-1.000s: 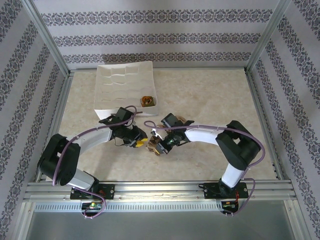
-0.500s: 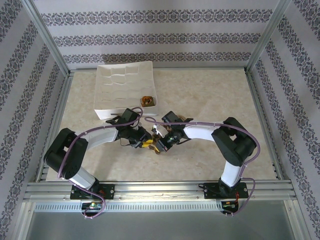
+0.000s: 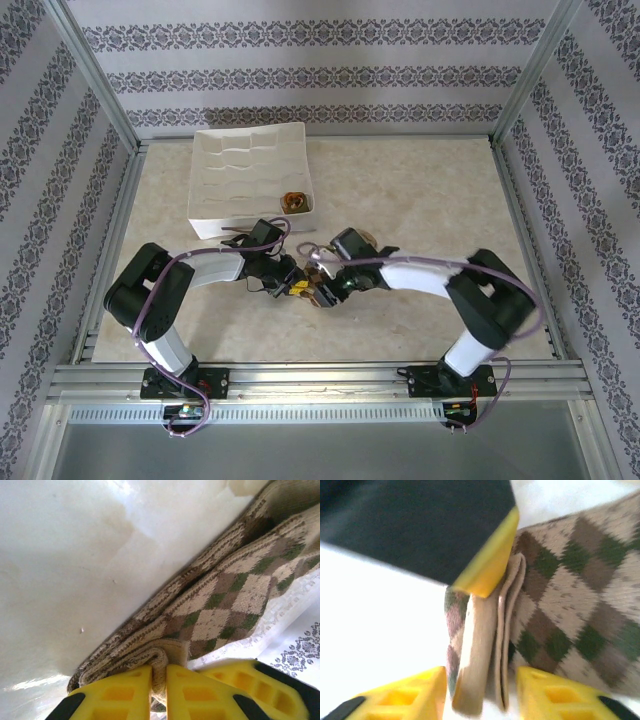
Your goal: Roll the socks
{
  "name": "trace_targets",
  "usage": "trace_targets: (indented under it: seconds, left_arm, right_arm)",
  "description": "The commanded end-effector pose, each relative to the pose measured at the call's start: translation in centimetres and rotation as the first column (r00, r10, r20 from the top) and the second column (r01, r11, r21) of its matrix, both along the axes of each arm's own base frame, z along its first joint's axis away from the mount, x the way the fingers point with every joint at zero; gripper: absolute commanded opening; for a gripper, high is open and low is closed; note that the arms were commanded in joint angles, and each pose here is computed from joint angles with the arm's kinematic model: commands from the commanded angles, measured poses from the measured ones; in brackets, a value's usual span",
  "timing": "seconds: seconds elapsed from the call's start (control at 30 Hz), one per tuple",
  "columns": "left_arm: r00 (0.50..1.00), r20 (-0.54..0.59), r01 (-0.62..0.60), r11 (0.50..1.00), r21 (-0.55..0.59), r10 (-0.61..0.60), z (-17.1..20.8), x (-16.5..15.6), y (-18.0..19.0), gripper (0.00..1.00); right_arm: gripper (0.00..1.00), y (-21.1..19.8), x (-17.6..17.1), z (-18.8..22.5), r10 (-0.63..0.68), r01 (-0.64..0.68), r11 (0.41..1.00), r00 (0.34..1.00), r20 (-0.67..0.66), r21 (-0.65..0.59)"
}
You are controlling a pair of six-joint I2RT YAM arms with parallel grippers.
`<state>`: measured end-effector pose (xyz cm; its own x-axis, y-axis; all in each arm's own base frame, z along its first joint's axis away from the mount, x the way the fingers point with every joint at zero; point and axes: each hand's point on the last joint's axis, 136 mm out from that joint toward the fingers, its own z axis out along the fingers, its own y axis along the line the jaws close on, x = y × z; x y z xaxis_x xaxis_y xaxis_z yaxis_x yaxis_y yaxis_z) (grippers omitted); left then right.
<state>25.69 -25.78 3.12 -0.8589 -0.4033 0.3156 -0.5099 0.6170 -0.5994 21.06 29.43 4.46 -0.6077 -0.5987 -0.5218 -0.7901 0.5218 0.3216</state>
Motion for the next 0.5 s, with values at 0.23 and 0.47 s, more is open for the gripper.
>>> trace_targets:
  seconds: [0.23, 0.47]
  left_arm:
    - [0.998, -0.058, 0.01, 0.993, 0.121, -0.003, -1.8, -0.6, 1.1, 0.14]
    - [0.998, -0.07, 0.014, 0.991, 0.134, -0.004, -1.8, -0.8, 1.5, 0.14]
  right_arm:
    - [0.55, 0.7, -0.2, 2.4, 0.264, -0.136, 0.957, 0.779, 0.569, -0.257]
    - [0.55, 2.7, 1.0, 0.0, 0.415, -0.117, 0.878, 0.67, 0.615, -0.465]
